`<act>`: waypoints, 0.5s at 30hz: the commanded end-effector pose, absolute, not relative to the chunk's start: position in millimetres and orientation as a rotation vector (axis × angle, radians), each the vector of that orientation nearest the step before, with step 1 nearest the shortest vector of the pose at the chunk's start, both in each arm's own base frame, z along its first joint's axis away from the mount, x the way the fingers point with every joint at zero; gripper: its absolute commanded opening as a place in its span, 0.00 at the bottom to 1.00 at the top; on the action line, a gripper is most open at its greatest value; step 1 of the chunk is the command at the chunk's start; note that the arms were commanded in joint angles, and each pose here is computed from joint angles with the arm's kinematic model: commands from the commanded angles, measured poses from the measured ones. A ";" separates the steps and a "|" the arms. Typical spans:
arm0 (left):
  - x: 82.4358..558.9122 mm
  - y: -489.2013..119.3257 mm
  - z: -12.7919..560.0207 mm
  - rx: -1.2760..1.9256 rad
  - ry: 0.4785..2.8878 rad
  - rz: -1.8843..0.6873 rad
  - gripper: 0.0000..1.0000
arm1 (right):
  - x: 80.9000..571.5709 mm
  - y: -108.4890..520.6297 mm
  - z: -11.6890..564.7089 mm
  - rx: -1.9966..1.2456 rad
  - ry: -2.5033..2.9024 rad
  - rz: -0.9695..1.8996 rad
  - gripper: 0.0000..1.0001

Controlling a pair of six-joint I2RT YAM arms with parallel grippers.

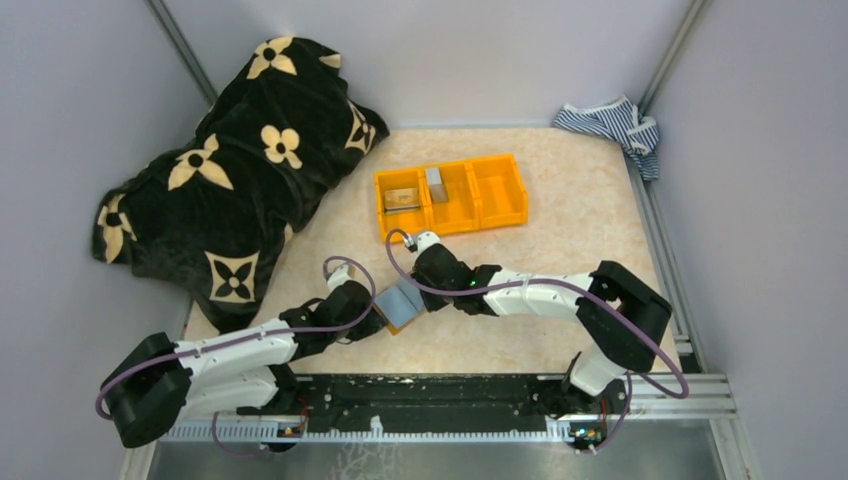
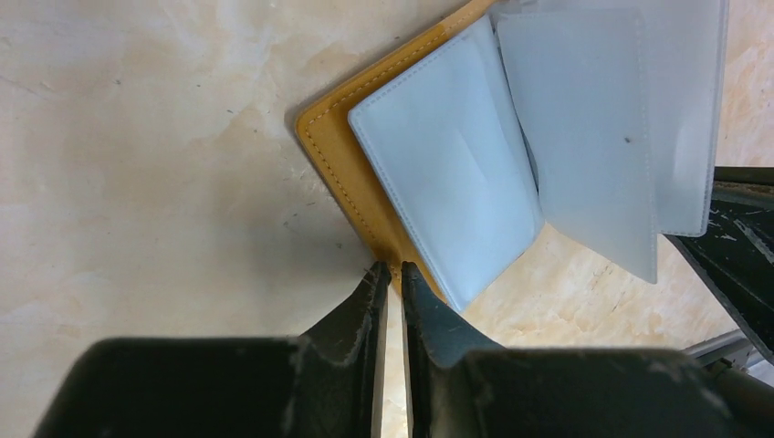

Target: Take the credit cards out of the card holder

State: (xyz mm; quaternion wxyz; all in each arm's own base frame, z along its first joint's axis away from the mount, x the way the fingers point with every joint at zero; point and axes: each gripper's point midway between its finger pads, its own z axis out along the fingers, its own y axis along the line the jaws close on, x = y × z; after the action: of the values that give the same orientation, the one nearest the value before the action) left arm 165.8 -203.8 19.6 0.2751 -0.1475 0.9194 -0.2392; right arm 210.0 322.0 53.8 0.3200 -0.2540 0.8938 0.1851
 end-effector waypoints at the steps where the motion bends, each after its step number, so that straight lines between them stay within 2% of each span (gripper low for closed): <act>1: 159.4 -194.3 6.4 -0.364 2.509 -0.574 0.16 | 216.0 346.8 93.5 -0.635 2.253 0.612 0.00; 15: 170.8 -182.6 40.9 -0.355 2.410 -0.544 0.16 | 195.2 371.3 92.5 -0.711 2.252 0.684 0.00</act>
State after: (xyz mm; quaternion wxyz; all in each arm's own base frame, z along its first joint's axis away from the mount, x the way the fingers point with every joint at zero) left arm 165.5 -190.2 25.8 0.2918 -0.1386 0.9211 -0.2173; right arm 196.1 342.4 64.3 0.3133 -0.2714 0.8831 0.2199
